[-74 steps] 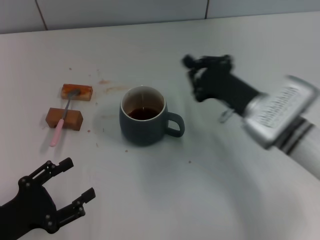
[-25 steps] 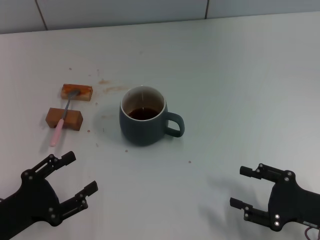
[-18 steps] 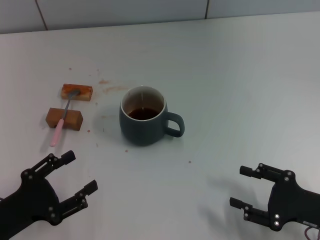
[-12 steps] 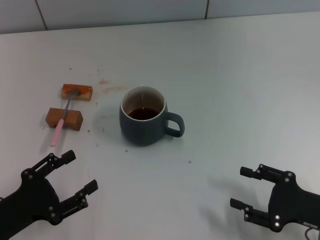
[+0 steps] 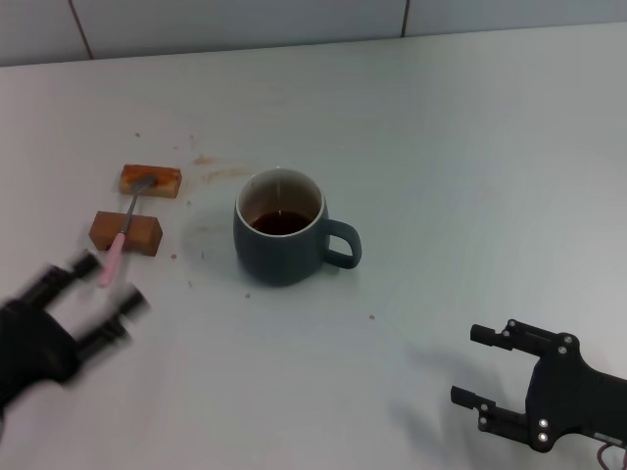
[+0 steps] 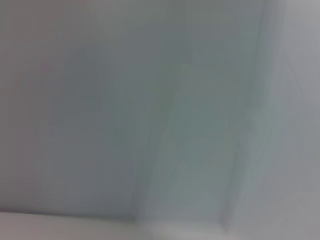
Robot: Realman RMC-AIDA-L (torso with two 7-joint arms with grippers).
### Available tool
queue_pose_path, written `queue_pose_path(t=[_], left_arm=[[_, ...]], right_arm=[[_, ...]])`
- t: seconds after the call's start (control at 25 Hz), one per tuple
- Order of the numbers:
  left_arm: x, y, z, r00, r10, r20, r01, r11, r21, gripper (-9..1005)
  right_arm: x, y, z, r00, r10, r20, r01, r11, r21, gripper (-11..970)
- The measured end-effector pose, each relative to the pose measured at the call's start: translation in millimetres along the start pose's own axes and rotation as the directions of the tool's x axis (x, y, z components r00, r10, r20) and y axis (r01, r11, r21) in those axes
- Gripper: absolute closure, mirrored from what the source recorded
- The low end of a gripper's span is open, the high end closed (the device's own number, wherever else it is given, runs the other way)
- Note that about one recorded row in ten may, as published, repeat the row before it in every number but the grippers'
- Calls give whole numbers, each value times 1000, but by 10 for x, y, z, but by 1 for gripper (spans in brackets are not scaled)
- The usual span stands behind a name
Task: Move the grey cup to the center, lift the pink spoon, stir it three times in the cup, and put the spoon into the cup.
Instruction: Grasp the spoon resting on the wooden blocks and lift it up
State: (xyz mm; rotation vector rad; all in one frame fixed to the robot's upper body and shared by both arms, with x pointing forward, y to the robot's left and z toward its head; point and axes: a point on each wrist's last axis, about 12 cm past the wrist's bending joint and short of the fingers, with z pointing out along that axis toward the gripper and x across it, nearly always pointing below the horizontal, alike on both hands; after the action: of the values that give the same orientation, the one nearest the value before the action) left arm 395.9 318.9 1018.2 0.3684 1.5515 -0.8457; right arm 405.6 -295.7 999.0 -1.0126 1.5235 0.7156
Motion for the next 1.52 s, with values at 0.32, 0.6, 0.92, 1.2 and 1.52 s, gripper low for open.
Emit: queue_pose_path(t=[0.32,0.6,0.92,1.2,1.52], left_arm=[[34,54,-100,770,-527,359,598,793,-117,212],[201,-82,-113,513,-722,465,828,559,-45,213],[321,-173,-139,377,-798,469,909,416,-24,214],[425,-226,-137,320,-829,458,941,336,-49,215],[438,-210,-41,335,-844,418,938,339,-65,216]], right_arm=[[-16,-37,16,1000,-12,0,12,1000,-4,276],[-30,-81,7,1000,-20,-4,20,1000,0,275],[-41,-101,-5,1000,-19,-1,19,1000,6,277],[-50,-119,-16,1000,-15,-2,15,1000,6,277],[-61,-152,-17,1000,-15,-6,15,1000,7,276]])
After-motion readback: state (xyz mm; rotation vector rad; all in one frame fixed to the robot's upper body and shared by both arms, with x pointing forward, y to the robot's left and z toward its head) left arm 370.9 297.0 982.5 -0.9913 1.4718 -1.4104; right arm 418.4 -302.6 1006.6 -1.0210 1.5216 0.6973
